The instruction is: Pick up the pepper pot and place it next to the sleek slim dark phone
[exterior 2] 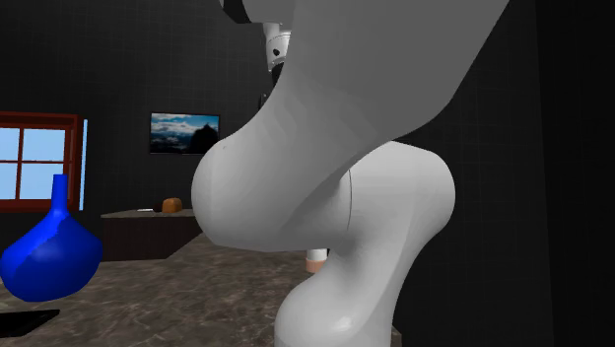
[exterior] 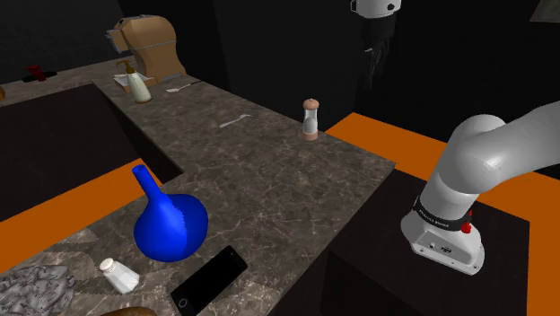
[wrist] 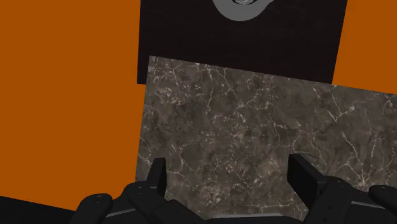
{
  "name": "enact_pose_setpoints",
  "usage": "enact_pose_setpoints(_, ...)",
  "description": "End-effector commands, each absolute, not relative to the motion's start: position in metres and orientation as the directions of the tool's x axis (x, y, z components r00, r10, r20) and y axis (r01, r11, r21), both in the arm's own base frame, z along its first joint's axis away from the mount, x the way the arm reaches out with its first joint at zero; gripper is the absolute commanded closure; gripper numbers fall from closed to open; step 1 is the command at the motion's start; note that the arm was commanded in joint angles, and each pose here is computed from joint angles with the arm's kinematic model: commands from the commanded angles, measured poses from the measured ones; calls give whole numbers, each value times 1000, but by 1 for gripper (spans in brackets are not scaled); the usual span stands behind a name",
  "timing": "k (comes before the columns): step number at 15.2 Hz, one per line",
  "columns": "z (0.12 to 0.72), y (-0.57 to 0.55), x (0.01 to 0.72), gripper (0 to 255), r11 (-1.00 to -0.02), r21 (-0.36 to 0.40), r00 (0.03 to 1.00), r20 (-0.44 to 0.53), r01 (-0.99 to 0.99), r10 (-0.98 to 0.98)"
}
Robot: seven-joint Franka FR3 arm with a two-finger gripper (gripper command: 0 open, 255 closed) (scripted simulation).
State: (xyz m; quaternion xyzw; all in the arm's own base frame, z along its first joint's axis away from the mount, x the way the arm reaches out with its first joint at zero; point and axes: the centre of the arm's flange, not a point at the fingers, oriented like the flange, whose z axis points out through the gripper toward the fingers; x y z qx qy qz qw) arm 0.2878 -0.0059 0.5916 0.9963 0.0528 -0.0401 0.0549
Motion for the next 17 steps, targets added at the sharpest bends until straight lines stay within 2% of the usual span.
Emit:
enact_pose_setpoints(1,592,-6,288,0,-988,105,991,-86,110,101)
enact_pose_setpoints(17,494,-96,452,0,-986,58,986,-63,157,153)
